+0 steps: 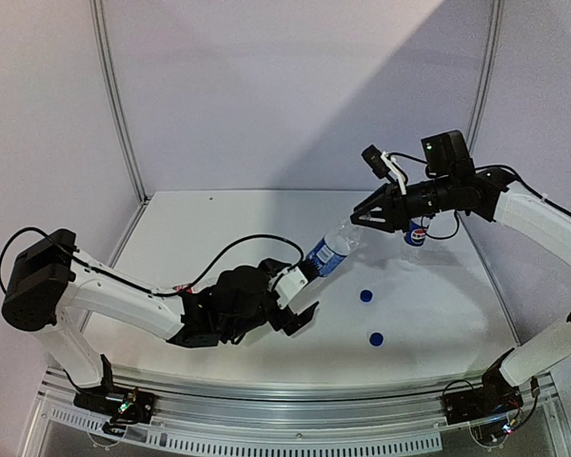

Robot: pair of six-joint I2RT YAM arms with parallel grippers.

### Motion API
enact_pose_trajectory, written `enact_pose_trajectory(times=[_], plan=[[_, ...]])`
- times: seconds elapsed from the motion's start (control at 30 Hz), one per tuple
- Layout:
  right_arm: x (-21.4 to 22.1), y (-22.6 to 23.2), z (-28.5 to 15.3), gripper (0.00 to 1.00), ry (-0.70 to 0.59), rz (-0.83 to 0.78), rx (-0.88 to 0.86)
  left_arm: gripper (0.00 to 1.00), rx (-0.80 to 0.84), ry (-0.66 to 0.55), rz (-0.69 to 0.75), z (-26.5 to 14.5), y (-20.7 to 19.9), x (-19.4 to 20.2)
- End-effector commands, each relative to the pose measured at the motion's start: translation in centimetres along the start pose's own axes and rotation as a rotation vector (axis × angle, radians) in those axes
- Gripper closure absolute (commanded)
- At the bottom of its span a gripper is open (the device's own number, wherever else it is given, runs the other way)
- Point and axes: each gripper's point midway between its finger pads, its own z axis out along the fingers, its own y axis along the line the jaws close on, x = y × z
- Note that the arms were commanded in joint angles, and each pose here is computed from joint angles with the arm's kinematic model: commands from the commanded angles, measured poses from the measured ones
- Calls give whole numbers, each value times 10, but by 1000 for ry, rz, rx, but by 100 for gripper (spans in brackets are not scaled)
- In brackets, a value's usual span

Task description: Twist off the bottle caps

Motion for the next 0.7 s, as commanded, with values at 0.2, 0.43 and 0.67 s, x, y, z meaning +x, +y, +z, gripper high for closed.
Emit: enact_pose_trajectory(times=[0.2,0.43,0.67], plan=[[41,-47,-78,99,315,-69,489,1,-108,22,-14,-6,17,5],[66,-63,-123,98,365,75,596,1,-126,40,11,-4,19,7],[87,-88,-150,98,381,190,648,1,-101,59,21,-1,12,9]])
